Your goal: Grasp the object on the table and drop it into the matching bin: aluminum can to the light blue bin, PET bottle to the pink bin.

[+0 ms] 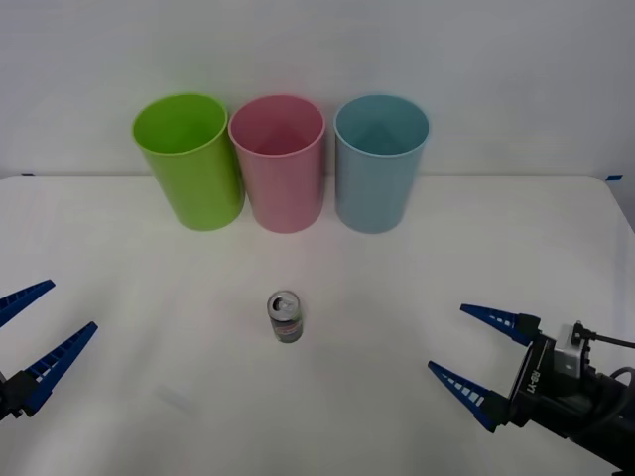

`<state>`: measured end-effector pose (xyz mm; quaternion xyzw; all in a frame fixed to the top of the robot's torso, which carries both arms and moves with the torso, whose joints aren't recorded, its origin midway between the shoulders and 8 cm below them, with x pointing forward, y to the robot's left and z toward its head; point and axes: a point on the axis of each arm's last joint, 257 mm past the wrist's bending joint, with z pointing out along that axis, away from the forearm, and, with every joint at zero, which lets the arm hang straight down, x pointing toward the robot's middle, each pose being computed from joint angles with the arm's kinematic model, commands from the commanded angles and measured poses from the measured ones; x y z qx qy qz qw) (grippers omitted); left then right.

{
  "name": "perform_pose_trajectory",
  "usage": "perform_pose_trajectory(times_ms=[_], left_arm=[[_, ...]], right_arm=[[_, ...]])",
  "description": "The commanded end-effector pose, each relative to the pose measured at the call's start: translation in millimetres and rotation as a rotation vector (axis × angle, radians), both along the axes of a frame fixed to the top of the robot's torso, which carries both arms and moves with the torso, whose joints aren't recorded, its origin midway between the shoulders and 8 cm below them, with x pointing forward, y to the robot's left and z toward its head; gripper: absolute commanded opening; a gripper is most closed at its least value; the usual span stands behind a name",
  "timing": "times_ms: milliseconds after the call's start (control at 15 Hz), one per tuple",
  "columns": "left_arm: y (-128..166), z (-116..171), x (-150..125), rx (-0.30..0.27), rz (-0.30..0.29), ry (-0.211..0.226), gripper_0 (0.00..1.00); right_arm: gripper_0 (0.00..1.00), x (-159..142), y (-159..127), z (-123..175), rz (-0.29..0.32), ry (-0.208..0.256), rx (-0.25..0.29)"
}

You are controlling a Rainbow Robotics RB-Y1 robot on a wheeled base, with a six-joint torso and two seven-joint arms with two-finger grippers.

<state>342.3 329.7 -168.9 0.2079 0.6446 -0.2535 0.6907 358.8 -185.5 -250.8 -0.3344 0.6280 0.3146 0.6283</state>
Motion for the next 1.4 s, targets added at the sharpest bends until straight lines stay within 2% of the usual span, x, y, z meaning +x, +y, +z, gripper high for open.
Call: perform_pose_trajectory(times_ms=[67, 333, 600, 1400], left_arm=[[0.0, 0.0, 0.0, 0.000, 0.000, 0.000, 1.00], [0.0, 0.0, 0.0, 0.000, 0.000, 0.000, 1.00], [0.0, 0.0, 0.0, 0.000, 0.000, 0.000, 1.00], [0.0, 0.0, 0.0, 0.000, 0.000, 0.000, 1.00]], right_arm=[[1.00, 4.9, 25.1, -6.9, 0.020, -0.011, -0.016], [1.00, 19.7, 66.7, -14.8, 0.034, -0.057, -0.051], [1.00, 35.4, 102.0, -27.2, 0.064, -0.052, -0.060], [1.00, 63.4, 176.0, -32.2, 0.040, -0.078, -0.129]])
